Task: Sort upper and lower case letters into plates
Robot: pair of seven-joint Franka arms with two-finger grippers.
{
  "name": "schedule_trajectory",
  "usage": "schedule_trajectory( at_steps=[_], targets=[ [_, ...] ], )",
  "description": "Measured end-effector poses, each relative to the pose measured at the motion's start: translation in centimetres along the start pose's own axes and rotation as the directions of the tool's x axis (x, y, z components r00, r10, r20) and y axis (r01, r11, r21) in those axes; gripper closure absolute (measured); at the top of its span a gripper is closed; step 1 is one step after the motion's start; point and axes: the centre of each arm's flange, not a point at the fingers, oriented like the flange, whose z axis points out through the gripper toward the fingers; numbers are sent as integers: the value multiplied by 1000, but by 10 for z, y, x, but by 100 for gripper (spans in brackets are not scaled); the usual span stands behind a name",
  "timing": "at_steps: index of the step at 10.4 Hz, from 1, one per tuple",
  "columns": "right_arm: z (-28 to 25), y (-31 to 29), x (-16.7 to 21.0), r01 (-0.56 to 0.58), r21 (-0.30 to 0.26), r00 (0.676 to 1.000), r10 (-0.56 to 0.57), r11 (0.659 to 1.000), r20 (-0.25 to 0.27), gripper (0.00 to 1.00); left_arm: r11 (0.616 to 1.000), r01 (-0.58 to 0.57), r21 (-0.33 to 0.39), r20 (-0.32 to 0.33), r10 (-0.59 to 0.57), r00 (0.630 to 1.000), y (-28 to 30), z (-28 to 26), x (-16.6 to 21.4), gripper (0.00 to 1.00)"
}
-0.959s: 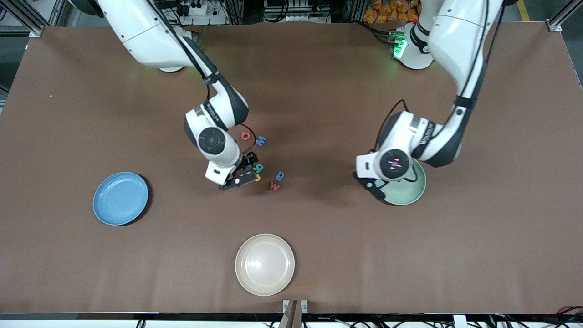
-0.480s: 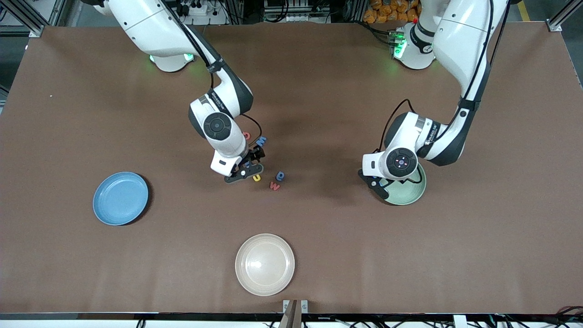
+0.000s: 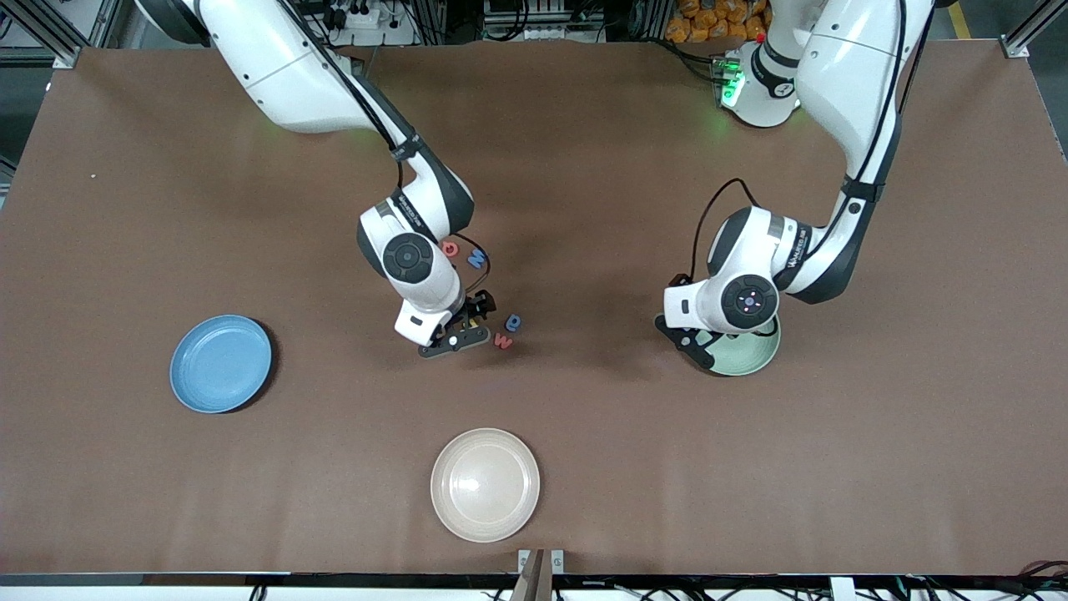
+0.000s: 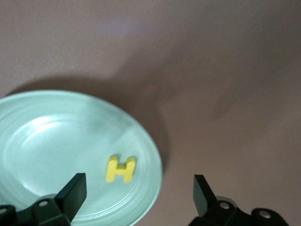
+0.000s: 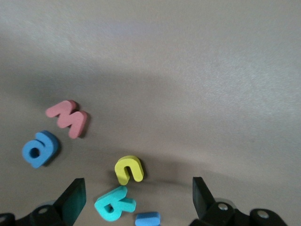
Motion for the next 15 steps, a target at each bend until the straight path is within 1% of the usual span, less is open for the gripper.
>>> schedule_trajectory(
  at_steps=[1, 4, 6, 7, 8, 9, 10, 11, 15],
  targets=[
    [5, 1, 0, -2, -2, 1000, 2, 1000, 6, 0, 999, 46, -13, -16, -46, 999, 5, -4, 7, 0],
    [14, 2, -2, -6, -5, 1000, 6, 1000, 18, 0, 983, 184, -14, -16, -184, 983, 33, 8, 32, 0],
    [15, 3, -2, -12, -5, 1000, 12, 1000, 20, 0, 979, 206, 6, -16, -206, 978, 65, 11, 44, 0],
    [15, 3, -2, -14, -5, 1000, 14, 1000, 19, 11, 979, 204, 16, -12, -204, 979, 71, 14, 46, 0],
    [14, 4, 0, -18, -7, 1000, 18, 1000, 14, 32, 979, 205, 19, -9, -205, 979, 69, 16, 46, 0],
    [12, 5, 1, -20, -6, 1000, 20, 1000, 8, 47, 977, 210, 21, -5, -210, 978, 64, 19, 45, 0],
    [11, 3, 3, -18, -2, 1000, 18, 1000, -1, 61, 976, 216, 22, -4, -216, 976, 57, 23, 45, 0],
    [8, 2, 4, -19, 1, 1000, 19, 1000, -8, 72, 975, 221, 22, -8, -221, 975, 52, 28, 46, 0],
    [5, 14, 10, -43, 4, 999, 43, 999, -31, 73, 976, 215, 37, -23, -214, 977, 47, 37, 51, 0]
  ],
)
